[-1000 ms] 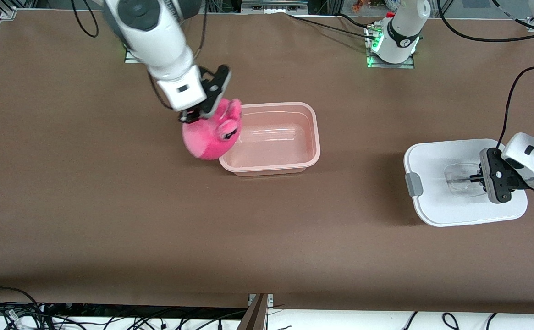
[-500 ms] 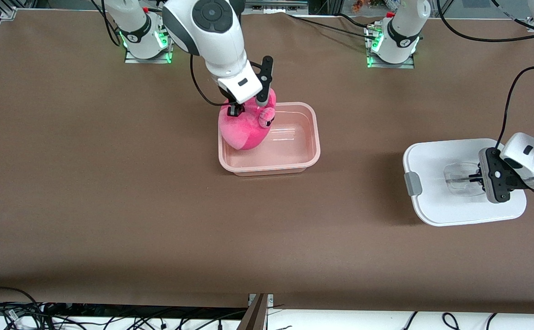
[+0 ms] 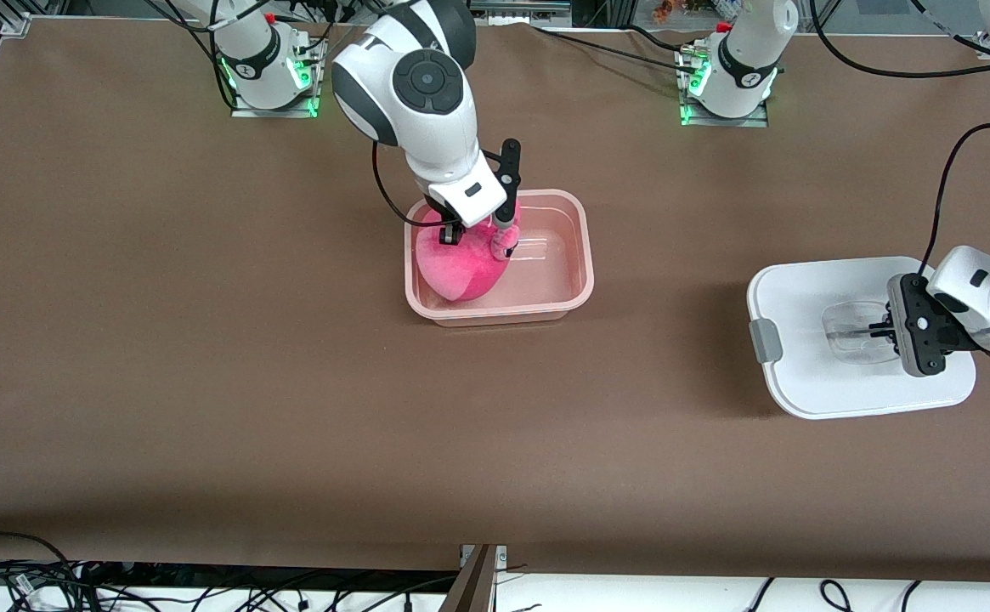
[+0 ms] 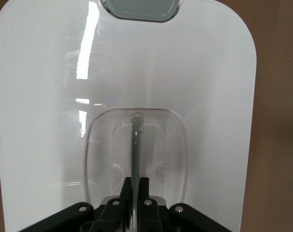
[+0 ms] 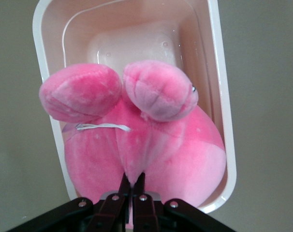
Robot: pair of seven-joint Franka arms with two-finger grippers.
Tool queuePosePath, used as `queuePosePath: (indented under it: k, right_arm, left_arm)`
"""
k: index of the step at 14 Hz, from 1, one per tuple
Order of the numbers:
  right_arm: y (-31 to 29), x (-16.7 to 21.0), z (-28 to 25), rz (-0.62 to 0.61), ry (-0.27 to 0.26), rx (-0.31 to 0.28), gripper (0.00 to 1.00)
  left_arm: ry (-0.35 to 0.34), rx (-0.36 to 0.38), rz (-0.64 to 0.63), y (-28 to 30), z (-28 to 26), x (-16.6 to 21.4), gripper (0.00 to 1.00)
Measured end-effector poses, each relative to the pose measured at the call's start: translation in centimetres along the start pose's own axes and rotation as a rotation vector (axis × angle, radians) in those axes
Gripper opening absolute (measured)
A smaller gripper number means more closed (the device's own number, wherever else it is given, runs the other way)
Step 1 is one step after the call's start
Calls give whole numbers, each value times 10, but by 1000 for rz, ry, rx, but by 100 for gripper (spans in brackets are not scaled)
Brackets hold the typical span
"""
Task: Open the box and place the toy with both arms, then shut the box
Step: 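Release the plush in the tub and raise the right gripper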
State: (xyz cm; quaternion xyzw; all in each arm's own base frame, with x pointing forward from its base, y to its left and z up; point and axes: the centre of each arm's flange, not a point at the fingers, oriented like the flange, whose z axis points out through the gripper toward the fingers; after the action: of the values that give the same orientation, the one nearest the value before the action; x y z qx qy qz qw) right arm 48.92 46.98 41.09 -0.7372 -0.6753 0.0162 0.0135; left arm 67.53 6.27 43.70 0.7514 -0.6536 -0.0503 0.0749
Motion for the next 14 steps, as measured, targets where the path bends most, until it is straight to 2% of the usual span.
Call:
queuePosePath:
  k: [6,9,10,14]
  right_arm:
    - [7,9,63,11,-41,42,4]
    - [7,16,89,36,-29,51,4]
    - [6,21,93,44,-18,43,9]
    - [-6,44,97,82,43,-3,49]
  left_arm:
    - [0,0,0,0,0,0,7]
    - [0,0,-1,0,0,-1,7]
    - [0,0,-2,0,0,-1,7]
    - [-1,-1,-2,0,0,-1,7]
